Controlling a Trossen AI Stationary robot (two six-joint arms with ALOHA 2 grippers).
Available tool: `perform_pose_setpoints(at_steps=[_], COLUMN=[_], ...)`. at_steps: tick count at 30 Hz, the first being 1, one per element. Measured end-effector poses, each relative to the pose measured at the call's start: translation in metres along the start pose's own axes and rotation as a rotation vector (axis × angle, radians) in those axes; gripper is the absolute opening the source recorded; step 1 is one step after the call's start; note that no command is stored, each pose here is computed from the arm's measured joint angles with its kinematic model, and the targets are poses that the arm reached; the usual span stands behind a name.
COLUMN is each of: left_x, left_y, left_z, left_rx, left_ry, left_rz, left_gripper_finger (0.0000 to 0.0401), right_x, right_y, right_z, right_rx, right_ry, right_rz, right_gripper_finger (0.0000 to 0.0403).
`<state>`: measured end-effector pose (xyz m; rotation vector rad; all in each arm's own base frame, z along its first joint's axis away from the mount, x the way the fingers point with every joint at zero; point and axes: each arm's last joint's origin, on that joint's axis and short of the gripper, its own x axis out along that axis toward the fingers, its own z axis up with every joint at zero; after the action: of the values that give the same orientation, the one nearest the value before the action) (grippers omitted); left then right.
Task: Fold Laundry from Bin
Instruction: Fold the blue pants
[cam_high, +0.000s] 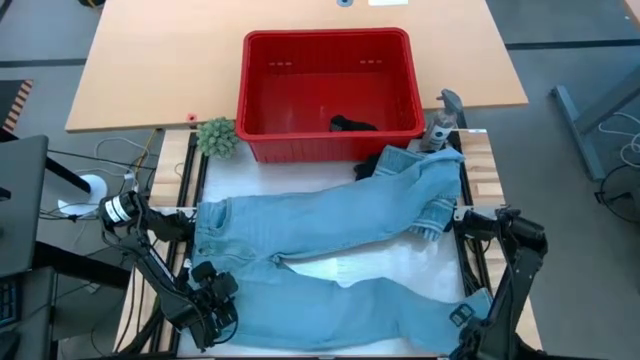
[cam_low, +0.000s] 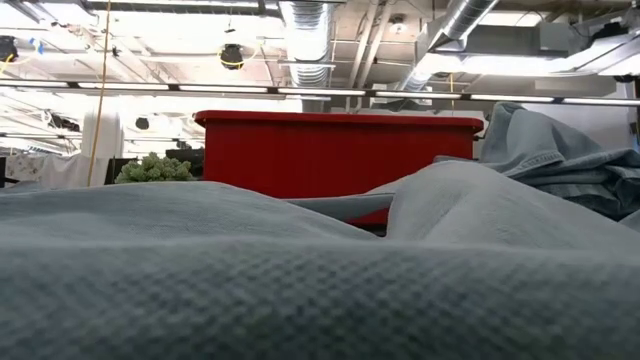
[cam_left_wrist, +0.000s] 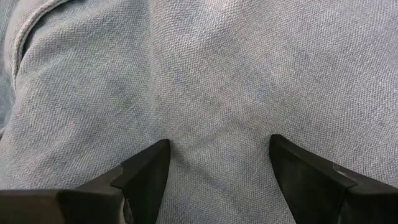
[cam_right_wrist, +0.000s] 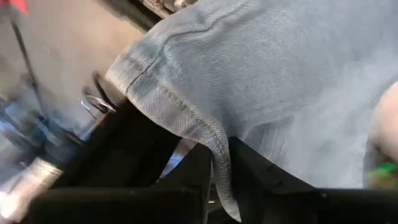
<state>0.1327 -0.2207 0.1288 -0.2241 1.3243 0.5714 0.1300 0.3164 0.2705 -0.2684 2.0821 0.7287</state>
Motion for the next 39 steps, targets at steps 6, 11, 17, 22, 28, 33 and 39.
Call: perform_pose_setpoints(at_steps=[6,11,17,22,28,33,39], left_x=[-0.003,-0.008,-0.009,-0.009,-0.009,-0.009,-0.009], left_y=[0.001,0.003,0.004,0.004,0.004,0.003,0.003], left_z=[0.001,0.001,0.002,0.002,0.003,0.003,0.003], left_rx=[-0.031,-0.044,-0.048,-0.037,-0.058,-0.063,-0.065], left_ry=[0.003,0.008,0.006,0.001,-0.028,-0.029,-0.022], left_rz=[-0.013,-0.037,-0.041,-0.042,-0.042,-0.045,-0.047], left_gripper_finger=[0.027,0.027,0.027,0.027,0.027,0.027,0.027], right_x=[-0.03,-0.06,-0.087,-0.107,-0.106,-0.064,-0.01], right_y=[-0.011,-0.029,-0.048,-0.061,-0.082,-0.104,-0.131], right_z=[-0.012,-0.034,-0.058,-0.075,-0.053,-0.015,-0.016], right_rx=[0.268,0.442,0.567,0.728,0.823,0.785,0.794], right_ry=[-0.089,-0.198,-0.353,-0.649,-0.778,-0.67,-0.67], right_rz=[0.09,0.108,0.12,0.016,-0.098,-0.136,-0.02], right_gripper_finger=[0.0134,0.0162,0.0161,0.0149,0.0155,0.0167,0.017])
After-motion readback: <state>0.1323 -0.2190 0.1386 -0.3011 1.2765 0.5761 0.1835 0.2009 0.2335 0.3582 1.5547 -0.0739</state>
